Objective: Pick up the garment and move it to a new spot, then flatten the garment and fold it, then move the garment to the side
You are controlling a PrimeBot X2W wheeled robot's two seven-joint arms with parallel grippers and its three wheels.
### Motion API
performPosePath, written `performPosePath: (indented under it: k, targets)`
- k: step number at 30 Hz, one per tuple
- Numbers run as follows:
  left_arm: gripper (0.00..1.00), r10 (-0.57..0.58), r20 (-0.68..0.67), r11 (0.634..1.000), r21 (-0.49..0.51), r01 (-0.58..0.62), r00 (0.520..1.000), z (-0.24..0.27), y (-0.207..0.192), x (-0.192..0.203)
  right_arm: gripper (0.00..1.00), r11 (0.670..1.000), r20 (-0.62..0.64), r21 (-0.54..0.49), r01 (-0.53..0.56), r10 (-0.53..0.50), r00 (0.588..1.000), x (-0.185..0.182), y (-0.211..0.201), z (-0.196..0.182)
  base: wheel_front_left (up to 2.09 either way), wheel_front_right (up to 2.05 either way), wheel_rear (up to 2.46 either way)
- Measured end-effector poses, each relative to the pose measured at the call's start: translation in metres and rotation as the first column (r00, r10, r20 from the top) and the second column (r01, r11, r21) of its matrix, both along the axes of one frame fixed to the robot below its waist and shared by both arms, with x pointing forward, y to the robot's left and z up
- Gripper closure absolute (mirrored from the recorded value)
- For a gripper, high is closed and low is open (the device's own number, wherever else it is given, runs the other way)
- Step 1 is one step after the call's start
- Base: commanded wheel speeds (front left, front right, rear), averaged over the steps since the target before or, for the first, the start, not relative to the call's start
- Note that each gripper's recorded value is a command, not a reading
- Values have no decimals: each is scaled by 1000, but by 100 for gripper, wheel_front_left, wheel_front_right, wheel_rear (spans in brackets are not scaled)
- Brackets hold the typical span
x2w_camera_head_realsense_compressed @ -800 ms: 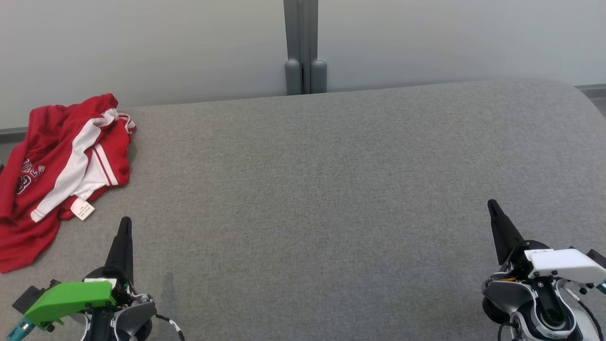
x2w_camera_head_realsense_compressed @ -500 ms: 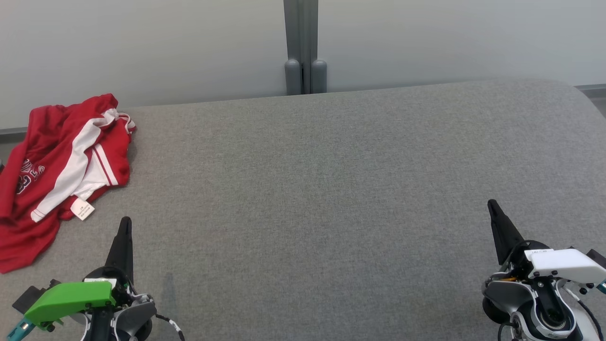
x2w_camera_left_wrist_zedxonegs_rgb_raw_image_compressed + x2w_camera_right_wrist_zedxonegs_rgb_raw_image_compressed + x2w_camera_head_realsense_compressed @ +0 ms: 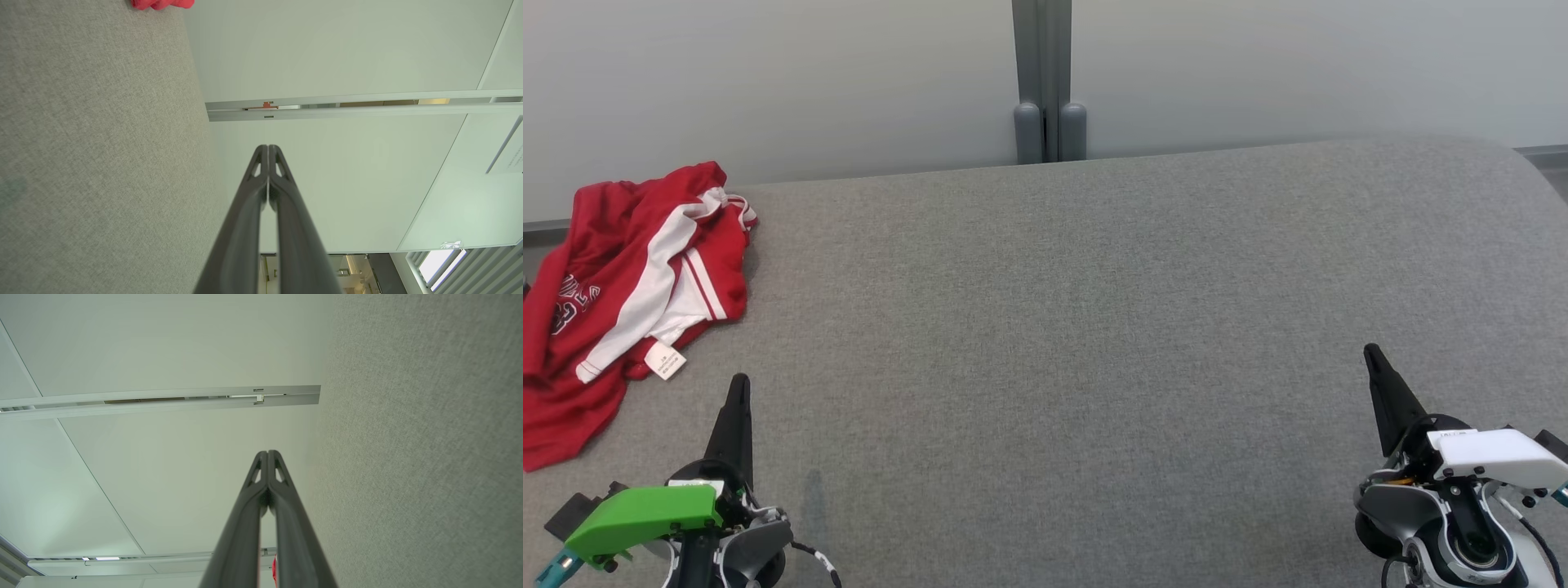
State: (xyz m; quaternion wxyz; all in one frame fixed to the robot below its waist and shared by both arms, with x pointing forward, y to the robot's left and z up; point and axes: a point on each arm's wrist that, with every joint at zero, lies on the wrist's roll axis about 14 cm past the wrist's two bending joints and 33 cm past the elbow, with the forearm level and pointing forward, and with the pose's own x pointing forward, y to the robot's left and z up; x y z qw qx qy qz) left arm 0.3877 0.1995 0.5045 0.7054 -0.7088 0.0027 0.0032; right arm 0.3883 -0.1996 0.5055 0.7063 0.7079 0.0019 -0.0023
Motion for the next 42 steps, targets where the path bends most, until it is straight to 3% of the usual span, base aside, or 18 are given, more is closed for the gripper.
performPosePath:
  k: [28,29,35,42]
  targets:
    - [100,0,0,1000,0,0,1000,0,0,0,100,1000,0,0,0,0,1000,0,0,0,0,0,0]
    - [0,0,-5,1000,-1,0,1000,-2,0,0,0,1000,-6,1,0,0,1000,-1,0,-2,0,0,0]
    - [0,-6,-98,1000,-14,5,995,-33,-5,-15,0,1000,-101,17,5,-4,995,-15,3,-34,0,0,0]
    - [0,-10,-98,1000,-5,10,995,-33,-13,-15,0,1000,-98,6,16,-15,995,-16,5,-33,0,0,0]
